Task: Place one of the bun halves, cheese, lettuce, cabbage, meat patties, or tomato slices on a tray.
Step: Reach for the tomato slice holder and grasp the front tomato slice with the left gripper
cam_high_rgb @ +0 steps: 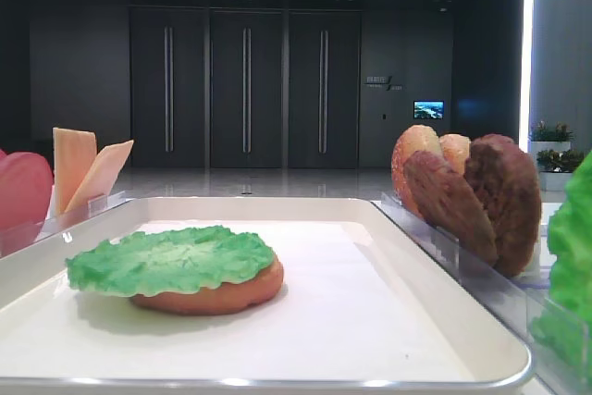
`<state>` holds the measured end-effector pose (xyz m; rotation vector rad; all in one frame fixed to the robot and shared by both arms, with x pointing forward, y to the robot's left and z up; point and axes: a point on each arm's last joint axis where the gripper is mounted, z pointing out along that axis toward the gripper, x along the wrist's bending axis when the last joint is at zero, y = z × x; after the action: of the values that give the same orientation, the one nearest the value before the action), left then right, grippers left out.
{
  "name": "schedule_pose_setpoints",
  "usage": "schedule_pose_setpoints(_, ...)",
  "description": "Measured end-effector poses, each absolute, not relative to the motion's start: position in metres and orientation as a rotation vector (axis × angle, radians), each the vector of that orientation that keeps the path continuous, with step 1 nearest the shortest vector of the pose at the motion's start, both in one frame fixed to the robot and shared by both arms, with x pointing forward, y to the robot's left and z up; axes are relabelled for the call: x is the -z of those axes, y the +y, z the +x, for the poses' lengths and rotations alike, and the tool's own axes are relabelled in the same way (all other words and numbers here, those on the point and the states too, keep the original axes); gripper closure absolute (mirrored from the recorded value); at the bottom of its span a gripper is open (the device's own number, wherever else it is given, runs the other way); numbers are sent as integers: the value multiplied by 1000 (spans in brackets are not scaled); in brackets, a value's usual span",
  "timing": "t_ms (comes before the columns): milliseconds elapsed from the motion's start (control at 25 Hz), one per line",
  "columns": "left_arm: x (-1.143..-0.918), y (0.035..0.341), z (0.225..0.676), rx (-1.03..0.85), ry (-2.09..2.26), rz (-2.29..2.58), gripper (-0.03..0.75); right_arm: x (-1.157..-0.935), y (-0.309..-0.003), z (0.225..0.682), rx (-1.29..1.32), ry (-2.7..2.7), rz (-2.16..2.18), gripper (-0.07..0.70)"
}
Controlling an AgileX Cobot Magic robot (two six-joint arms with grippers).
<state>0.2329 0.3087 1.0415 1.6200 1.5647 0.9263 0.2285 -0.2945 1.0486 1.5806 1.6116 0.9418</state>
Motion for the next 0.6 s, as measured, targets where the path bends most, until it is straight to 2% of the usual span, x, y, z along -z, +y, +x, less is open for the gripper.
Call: schedule_pose_setpoints(600, -1041, 309, 233, -926, 1565, 1620, 116, -1049, -295, 229, -942, 1612, 1581, 213)
